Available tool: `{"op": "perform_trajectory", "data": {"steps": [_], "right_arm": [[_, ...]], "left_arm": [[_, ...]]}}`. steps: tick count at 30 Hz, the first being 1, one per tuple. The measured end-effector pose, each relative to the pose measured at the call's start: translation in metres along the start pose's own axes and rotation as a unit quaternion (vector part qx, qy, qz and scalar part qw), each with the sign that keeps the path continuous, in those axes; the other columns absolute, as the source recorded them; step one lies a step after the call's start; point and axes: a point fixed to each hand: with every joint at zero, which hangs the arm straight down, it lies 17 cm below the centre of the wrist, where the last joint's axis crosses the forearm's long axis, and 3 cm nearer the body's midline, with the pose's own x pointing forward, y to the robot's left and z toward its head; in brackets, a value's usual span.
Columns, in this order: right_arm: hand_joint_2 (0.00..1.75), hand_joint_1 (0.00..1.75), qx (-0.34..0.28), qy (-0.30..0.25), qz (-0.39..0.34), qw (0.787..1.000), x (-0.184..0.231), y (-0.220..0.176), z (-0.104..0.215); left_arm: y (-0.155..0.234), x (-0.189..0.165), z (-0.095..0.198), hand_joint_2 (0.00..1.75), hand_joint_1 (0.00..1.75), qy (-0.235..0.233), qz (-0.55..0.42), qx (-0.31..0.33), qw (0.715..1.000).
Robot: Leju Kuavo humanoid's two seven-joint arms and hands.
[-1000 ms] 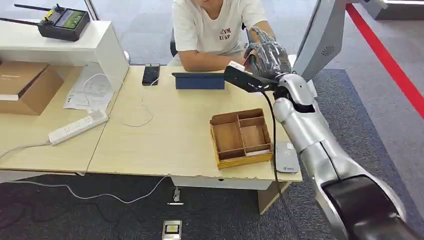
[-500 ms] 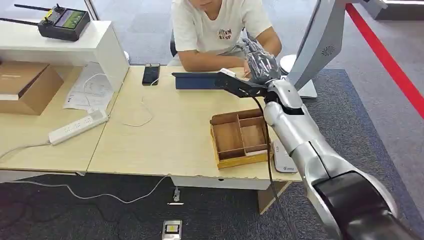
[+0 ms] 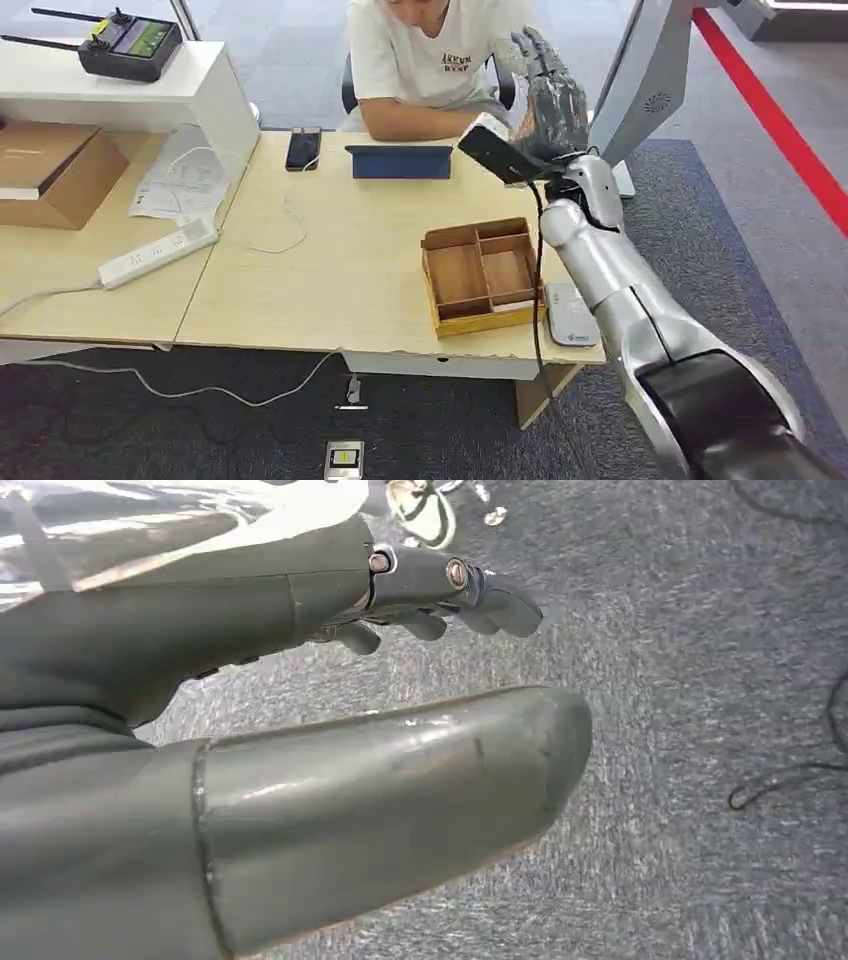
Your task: Pass the card to the sensor for recognition and then transmit it.
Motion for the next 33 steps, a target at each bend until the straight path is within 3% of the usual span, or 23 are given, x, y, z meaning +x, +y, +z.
{"op": "perform_trajectory", "data": {"steps": [5,9,16,19,25,33], "right_arm": [[1.75,0.00,-0.099,0.076,-0.042,0.991,-0.079,-0.056,0.041],[1.75,0.00,-0.180,0.119,-0.034,0.976,-0.140,-0.113,0.083],[1.75,0.00,-0.272,0.132,0.063,0.951,-0.219,-0.217,0.161],[1.75,0.00,-0.302,0.173,0.108,0.931,-0.256,-0.257,0.207],[1.75,0.00,-0.283,0.259,0.188,0.904,-0.309,-0.281,0.288],[1.75,0.00,-0.187,0.392,0.259,0.863,-0.361,-0.260,0.398]], "left_arm": [[-0.004,-0.010,0.002,0.00,0.00,0.020,0.005,-0.002,1.000],[-0.005,-0.013,0.003,0.00,0.00,0.031,0.013,0.000,0.999],[-0.009,-0.013,0.004,0.00,0.00,0.036,0.026,0.001,0.999],[-0.011,-0.013,0.005,0.00,0.00,0.037,0.032,0.001,0.999],[-0.010,-0.012,0.005,0.00,0.00,0.044,0.047,0.008,0.998],[-0.013,-0.013,0.007,0.00,0.00,0.060,0.069,0.014,0.996]]}}
